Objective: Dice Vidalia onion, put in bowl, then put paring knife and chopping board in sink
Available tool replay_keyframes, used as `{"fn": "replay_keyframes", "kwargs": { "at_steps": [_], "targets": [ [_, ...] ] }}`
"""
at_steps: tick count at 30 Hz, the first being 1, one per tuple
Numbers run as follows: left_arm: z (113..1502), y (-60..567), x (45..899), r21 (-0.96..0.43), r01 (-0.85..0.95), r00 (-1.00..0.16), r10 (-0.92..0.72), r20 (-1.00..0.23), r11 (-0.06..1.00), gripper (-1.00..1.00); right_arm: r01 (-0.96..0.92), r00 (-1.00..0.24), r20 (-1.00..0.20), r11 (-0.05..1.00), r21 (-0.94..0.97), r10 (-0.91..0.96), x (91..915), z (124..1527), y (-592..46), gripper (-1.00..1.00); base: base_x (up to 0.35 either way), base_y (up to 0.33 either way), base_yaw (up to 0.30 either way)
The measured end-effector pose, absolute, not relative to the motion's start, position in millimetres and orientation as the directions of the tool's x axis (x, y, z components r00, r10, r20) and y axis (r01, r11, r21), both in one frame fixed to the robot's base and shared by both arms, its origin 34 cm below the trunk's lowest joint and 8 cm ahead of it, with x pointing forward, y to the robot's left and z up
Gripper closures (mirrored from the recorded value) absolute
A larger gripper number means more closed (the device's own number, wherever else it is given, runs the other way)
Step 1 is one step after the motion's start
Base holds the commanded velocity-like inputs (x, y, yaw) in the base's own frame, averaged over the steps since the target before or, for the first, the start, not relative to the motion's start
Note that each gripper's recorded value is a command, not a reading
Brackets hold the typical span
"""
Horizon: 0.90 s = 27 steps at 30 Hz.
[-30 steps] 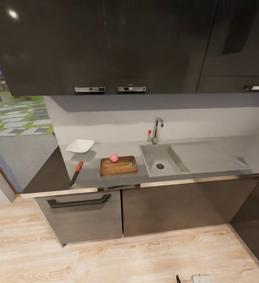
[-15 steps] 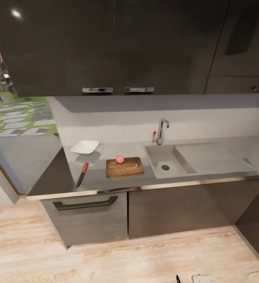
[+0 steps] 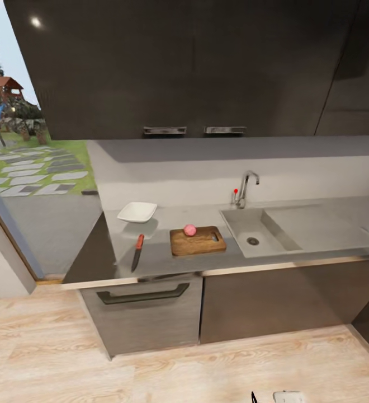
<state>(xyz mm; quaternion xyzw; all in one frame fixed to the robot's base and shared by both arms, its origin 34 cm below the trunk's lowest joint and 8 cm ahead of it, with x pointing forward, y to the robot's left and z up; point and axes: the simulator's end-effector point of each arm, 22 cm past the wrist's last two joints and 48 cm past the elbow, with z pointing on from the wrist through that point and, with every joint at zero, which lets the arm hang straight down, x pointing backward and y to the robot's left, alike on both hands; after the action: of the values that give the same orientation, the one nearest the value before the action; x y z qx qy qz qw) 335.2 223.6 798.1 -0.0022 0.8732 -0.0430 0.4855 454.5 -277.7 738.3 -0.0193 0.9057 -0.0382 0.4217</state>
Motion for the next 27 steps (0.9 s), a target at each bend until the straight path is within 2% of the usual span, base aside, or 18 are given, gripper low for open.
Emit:
{"fn": "replay_keyframes", "kwargs": {
  "at_steps": [7,23,27],
  "targets": [
    [800,223,337,-0.076,0.039,-0.52,-0.045,-0.853,0.996,-1.0,-0.001,-0.636,-0.769,0.996,-0.086,-0.067,457,742,-278,-1.0,0.0,0.172,0.0],
    [788,224,324,-0.076,0.037,-0.552,-0.043,-0.833,0.996,-1.0,0.0,-0.634,-0.77,0.996,-0.086,-0.066,458,743,-278,-1.0,0.0,0.007,0.0],
    [787,224,324,-0.076,0.037,-0.554,-0.043,-0.831,0.996,-1.0,0.013,-0.601,-0.797,0.997,-0.075,-0.052,464,750,-280,-1.0,0.0,0.0,0.0]
  ]
}}
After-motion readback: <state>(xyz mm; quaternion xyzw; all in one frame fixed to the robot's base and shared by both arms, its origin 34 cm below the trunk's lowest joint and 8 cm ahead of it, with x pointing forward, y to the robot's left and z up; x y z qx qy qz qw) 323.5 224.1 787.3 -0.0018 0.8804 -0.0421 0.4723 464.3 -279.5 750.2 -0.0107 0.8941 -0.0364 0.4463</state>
